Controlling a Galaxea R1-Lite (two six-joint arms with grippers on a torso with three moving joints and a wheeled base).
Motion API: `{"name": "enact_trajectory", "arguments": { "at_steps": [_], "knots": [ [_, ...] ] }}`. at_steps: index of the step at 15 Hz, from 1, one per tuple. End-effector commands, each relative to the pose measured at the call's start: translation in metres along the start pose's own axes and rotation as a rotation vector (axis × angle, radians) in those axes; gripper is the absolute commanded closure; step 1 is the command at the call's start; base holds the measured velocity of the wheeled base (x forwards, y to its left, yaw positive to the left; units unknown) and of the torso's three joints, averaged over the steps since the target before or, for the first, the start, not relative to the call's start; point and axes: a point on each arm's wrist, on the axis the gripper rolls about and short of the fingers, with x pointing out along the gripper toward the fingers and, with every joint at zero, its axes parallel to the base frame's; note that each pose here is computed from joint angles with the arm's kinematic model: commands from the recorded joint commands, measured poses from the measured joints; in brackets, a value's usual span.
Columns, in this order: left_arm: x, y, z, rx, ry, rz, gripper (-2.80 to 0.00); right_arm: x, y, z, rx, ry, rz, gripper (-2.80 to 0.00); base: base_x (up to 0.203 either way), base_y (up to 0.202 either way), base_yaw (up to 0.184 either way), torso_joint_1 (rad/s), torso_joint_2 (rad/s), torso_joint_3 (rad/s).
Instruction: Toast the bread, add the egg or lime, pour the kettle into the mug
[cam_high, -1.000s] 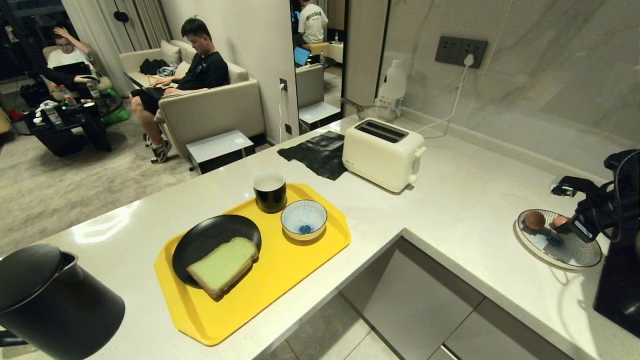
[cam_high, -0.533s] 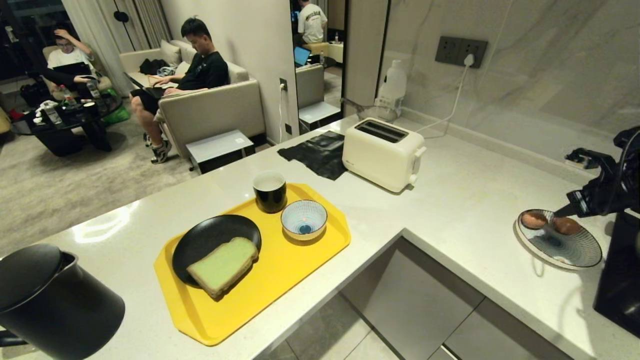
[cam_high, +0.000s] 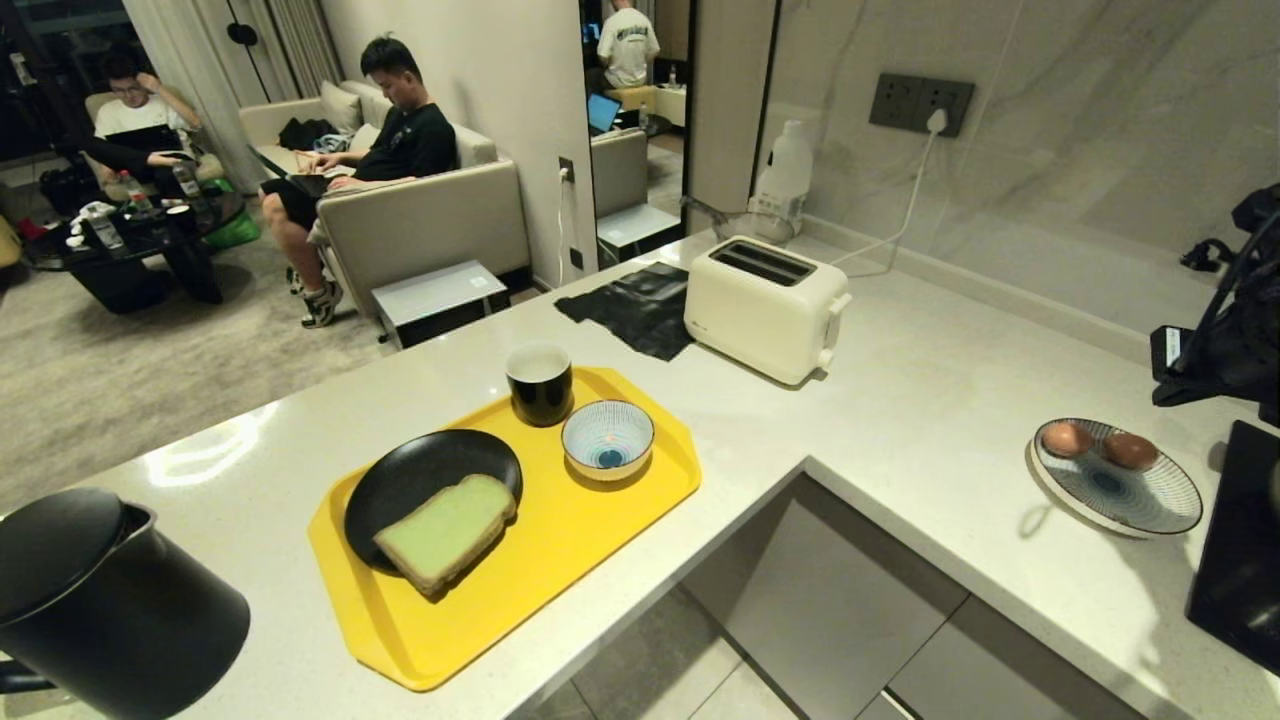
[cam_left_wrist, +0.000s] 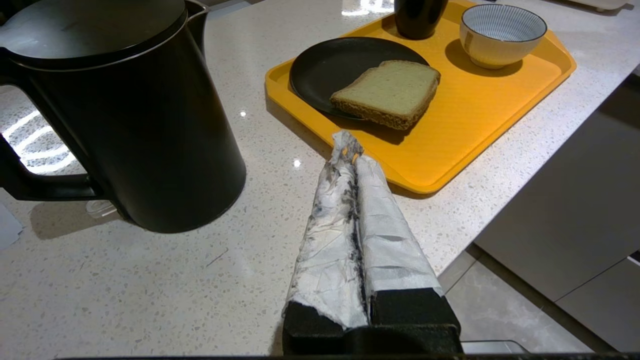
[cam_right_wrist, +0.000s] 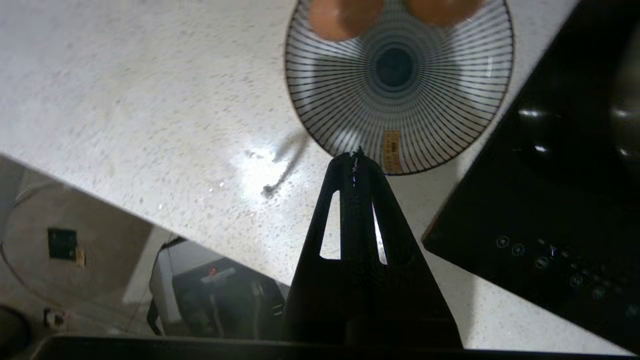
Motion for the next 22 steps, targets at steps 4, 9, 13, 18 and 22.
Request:
{"name": "enact_trajectory", "arguments": {
  "at_steps": [4,9,13,18,22],
  "knots": [
    [0.000,0.000,0.000,0.000,-0.003,0.000,0.00,0.028,0.000,-0.027,0.073,0.119,-0.154,0.00,0.000,0.000,0.000,0.000,0.00,0.000],
    [0.000,0.000,0.000,0.000,-0.003,0.000,0.00,0.025,0.007,-0.029,0.181,0.076,-0.103,-2.80,0.000,0.000,0.000,0.000,0.00,0.000],
    [0.000,0.000,0.000,0.000,-0.003,0.000,0.00,0.040,0.012,-0.014,0.293,0.057,-0.053,-2.80,0.000,0.000,0.000,0.000,0.00,0.000],
    [0.000,0.000,0.000,0.000,-0.004,0.000,0.00,0.084,0.038,-0.010,0.469,0.048,-0.147,-2.80,0.000,0.000,0.000,0.000,0.00,0.000],
    [0.000,0.000,0.000,0.000,-0.003,0.000,0.00,0.099,0.044,-0.005,0.509,0.007,-0.203,-2.80,0.000,0.000,0.000,0.000,0.00,0.000]
  ]
}}
